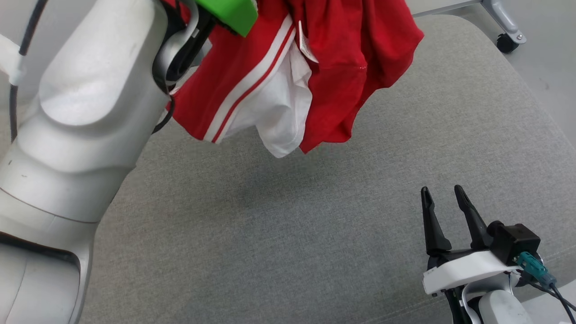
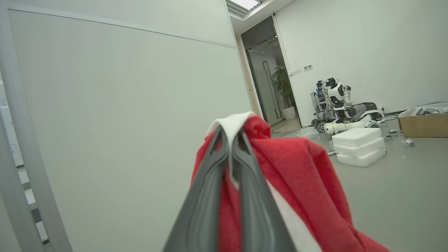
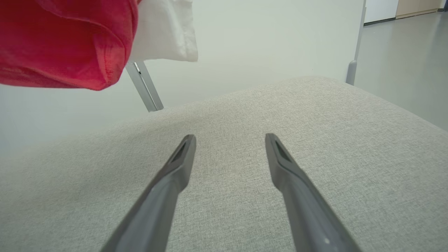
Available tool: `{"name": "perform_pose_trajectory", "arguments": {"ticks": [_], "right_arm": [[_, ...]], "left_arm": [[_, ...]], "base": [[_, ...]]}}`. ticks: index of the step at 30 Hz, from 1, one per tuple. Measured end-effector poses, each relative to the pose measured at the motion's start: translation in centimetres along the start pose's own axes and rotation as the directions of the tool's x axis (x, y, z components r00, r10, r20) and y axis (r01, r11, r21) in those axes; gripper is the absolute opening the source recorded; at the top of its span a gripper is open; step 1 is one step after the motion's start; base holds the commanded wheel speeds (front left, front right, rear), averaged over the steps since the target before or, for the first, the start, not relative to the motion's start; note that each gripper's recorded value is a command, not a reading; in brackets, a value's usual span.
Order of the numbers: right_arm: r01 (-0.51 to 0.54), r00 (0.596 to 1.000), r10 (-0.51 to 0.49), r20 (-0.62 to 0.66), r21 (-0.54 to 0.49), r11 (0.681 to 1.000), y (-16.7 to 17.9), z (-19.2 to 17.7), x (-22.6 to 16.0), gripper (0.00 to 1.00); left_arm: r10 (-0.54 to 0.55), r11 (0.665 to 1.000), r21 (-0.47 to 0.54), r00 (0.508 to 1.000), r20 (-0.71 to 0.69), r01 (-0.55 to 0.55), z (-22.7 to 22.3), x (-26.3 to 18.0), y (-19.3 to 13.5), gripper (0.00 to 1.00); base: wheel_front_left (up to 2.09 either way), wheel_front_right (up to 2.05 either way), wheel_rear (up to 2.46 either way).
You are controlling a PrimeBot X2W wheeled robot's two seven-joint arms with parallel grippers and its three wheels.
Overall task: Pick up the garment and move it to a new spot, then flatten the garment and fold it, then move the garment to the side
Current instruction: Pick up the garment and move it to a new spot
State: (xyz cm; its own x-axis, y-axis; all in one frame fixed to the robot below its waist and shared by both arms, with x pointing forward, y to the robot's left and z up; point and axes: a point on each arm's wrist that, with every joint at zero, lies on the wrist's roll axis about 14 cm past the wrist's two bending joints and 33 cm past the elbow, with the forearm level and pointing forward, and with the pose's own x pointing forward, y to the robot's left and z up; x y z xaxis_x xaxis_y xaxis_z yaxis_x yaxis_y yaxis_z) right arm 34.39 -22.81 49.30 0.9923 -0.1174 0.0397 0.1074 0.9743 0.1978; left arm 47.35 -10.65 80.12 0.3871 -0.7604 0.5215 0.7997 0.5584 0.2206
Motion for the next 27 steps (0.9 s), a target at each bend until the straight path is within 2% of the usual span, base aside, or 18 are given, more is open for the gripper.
{"name": "perform_pose_trajectory", "arguments": {"ticks": [8, 13, 17, 20, 24, 27], "right_arm": [[-0.005, 1.000, 0.005, -0.003, 0.015, 1.000, 0.2, -0.2, 0.1, 1.00], [-0.019, 1.000, 0.019, -0.005, 0.019, 1.000, 0.7, -0.3, 0.6, 1.00], [-0.031, 0.999, 0.031, -0.011, 0.020, 0.999, 1.1, -0.5, 1.0, 1.00], [-0.037, 0.999, 0.038, -0.016, 0.020, 0.999, 1.3, -0.7, 1.2, 1.00], [-0.048, 0.999, 0.048, -0.025, 0.017, 0.999, 1.6, -1.0, 1.4, 1.00], [-0.056, 0.998, 0.057, -0.028, 0.015, 0.998, 1.9, -1.1, 1.6, 1.00]], "left_arm": [[0.026, 0.999, -0.024, 0.999, -0.040, -0.027, -1.5, -1.0, 1.0, 0.00], [0.073, 0.989, -0.117, 0.987, -0.146, -0.090, -6.7, -4.2, 0.7, 0.00], [0.145, 0.956, -0.213, 0.957, -0.253, -0.201, -11.6, -8.2, 0.3, 0.00], [0.162, 0.925, -0.270, 0.919, -0.360, -0.269, -15.6, -11.9, -1.5, 0.00], [0.133, 0.879, -0.347, 0.867, -0.481, -0.328, -20.0, -16.1, -5.7, 0.00], [0.101, 0.865, -0.369, 0.837, -0.538, -0.341, -21.8, -18.2, -8.2, 0.00]], "base": [[0.00, 0.00, 0.00], [0.00, 0.00, 0.00], [0.00, 0.00, 0.00], [0.00, 0.00, 0.00], [0.00, 0.00, 0.00], [0.00, 0.00, 0.00]]}}
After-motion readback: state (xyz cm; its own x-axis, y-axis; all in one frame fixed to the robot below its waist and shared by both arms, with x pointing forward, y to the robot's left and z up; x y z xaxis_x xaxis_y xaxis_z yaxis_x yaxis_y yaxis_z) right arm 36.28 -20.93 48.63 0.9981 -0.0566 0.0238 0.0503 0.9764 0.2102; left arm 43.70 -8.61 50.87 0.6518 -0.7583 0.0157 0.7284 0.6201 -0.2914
